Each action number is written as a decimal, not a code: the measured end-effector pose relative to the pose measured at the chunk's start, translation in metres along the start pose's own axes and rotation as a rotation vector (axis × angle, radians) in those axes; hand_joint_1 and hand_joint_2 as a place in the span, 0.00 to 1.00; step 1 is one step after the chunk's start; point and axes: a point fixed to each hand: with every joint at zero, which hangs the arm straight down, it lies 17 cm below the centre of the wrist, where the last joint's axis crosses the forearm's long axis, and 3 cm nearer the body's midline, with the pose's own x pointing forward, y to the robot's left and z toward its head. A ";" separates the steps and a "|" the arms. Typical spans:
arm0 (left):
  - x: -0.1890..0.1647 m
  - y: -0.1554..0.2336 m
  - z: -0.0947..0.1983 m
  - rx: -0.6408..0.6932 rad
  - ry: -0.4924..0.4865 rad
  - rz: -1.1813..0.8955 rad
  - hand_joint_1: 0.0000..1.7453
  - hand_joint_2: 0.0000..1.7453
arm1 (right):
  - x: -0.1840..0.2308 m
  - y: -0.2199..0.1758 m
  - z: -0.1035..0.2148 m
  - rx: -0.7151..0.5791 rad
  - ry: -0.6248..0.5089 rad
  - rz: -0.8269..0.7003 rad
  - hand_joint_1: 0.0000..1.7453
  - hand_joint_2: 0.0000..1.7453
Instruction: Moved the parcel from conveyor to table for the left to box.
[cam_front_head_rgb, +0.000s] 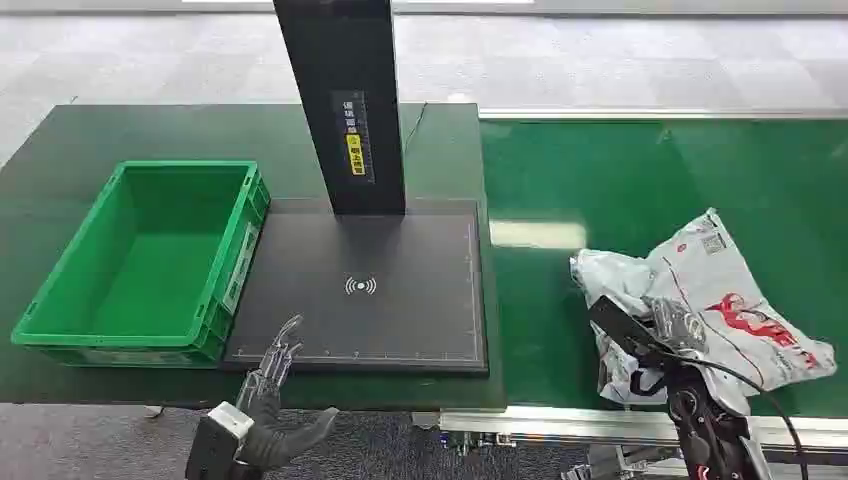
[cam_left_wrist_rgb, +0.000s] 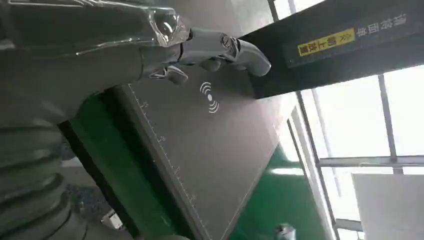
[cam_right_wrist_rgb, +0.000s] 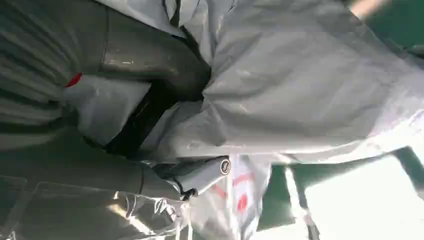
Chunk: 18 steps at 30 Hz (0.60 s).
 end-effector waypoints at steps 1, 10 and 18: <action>0.001 0.000 0.000 0.001 -0.003 -0.002 0.00 1.00 | 0.018 -0.014 -0.003 -0.062 -0.048 -0.019 1.00 1.00; 0.004 0.003 -0.001 0.010 -0.023 -0.016 0.00 1.00 | 0.111 -0.130 0.027 -0.569 -0.333 -0.214 1.00 1.00; 0.008 0.006 -0.007 0.016 -0.046 -0.016 0.00 1.00 | 0.145 -0.169 0.064 -0.777 -0.452 -0.386 1.00 1.00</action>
